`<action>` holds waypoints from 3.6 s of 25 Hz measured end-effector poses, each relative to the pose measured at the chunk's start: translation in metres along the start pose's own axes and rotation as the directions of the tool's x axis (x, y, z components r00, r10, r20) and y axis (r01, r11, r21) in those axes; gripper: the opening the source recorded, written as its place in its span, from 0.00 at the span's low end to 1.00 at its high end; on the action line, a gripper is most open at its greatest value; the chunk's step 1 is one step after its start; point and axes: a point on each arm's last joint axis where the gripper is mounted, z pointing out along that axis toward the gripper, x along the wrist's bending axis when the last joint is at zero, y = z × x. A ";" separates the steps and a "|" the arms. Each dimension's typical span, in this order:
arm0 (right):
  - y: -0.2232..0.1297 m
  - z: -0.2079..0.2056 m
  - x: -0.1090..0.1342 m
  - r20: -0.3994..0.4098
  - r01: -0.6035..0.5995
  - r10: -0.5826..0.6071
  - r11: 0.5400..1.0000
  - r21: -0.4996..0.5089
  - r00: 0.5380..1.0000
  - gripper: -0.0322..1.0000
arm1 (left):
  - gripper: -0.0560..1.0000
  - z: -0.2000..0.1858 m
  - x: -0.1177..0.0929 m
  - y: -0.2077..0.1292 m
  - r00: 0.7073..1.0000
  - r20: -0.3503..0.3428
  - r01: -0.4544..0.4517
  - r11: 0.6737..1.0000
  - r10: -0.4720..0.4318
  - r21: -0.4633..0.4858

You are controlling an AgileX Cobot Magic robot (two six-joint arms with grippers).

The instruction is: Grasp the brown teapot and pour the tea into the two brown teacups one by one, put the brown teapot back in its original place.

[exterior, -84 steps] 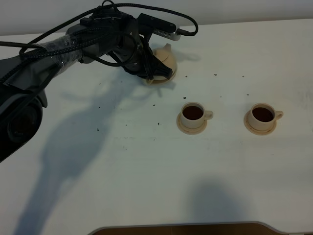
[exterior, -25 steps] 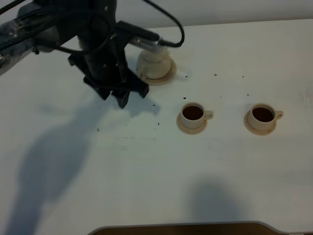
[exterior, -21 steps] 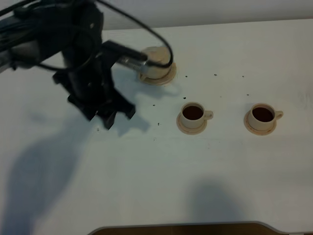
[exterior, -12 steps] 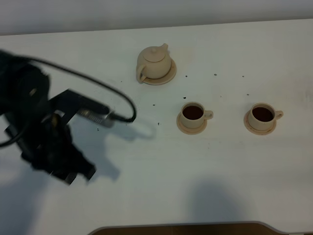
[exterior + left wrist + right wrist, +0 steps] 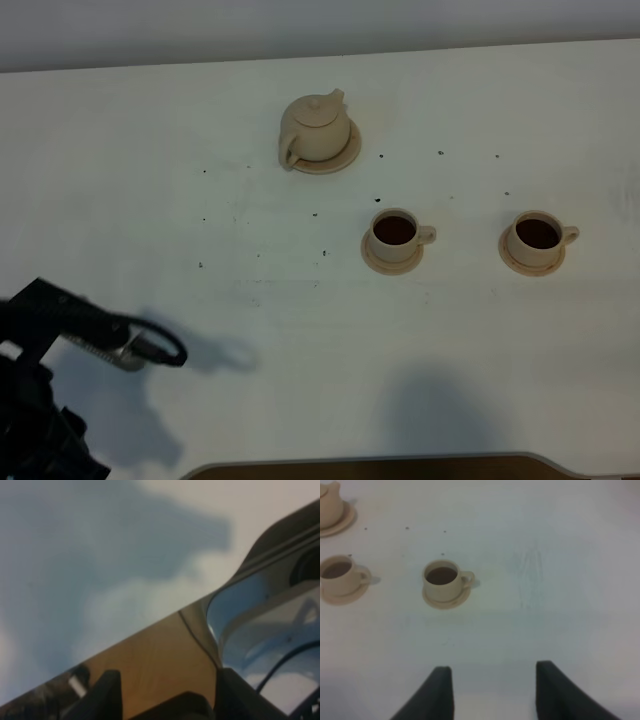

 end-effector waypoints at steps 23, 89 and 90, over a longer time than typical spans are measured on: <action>0.000 0.000 0.000 0.000 0.000 0.000 1.000 0.000 1.000 0.42 | 0.46 -0.054 0.019 -0.067 0.945 0.029 0.304 0.837 -0.327 -0.454; 0.000 0.000 0.000 0.000 0.000 0.000 1.000 0.000 1.000 0.42 | 0.46 -0.080 -0.003 -0.130 0.880 -0.026 0.263 0.534 -0.474 -0.804; 0.000 0.000 0.000 0.000 0.000 0.000 1.000 0.000 1.000 0.42 | 0.46 -0.080 -0.003 -0.130 0.880 -0.026 0.263 0.534 -0.474 -0.804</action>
